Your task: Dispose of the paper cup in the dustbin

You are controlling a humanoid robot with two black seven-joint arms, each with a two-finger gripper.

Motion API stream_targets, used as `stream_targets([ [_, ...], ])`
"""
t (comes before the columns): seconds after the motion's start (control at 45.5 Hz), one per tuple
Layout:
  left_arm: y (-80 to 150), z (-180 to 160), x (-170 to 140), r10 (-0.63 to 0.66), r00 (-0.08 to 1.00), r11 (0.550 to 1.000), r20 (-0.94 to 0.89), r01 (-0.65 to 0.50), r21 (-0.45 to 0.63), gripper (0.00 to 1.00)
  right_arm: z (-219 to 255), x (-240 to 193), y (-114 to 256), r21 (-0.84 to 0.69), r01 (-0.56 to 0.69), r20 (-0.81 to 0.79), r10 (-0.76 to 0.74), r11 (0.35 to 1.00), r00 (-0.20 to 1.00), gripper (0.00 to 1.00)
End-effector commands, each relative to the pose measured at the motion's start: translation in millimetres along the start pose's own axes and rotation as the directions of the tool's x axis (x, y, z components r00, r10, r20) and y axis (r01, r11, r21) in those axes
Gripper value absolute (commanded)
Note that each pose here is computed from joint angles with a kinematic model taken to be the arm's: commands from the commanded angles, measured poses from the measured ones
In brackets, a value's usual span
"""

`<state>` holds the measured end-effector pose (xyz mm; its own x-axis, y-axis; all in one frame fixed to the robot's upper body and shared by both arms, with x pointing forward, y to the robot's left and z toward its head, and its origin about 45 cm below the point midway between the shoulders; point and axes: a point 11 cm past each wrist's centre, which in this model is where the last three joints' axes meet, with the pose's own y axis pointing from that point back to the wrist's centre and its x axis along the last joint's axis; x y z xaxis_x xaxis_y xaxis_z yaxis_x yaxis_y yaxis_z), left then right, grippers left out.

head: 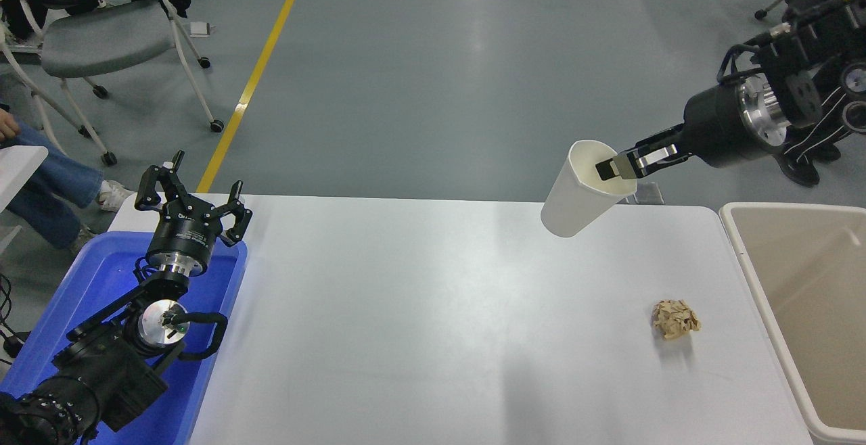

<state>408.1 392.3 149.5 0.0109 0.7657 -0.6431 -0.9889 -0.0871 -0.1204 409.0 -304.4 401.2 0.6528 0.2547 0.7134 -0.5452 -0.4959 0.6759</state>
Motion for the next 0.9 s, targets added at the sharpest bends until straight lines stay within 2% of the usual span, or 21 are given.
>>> stream_targets([
  [0.0,0,0,0,0.0,1.0,1.0,0.0,0.0,0.0,1.0,81,-30,60,-0.18,-0.111,0.169,0.142,0.977,0.975,0.0],
  [0.198,0,0,0,0.0,1.0,1.0,0.0,0.0,0.0,1.0,140,-88,97,-0.343,-0.058,0.297,0.167,0.938,0.94,0.0],
  [0.418,0,0,0,0.0,1.0,1.0,0.0,0.0,0.0,1.0,189,-140,122,-0.476,0.018,0.411,0.204,0.879,0.888,0.0],
  [0.703,0,0,0,0.0,1.0,1.0,0.0,0.0,0.0,1.0,223,-189,130,-0.561,0.09,0.515,0.262,0.823,0.816,0.0],
  [0.879,0,0,0,0.0,1.0,1.0,0.0,0.0,0.0,1.0,242,-216,117,-0.614,0.131,0.527,0.28,0.779,0.802,0.0],
])
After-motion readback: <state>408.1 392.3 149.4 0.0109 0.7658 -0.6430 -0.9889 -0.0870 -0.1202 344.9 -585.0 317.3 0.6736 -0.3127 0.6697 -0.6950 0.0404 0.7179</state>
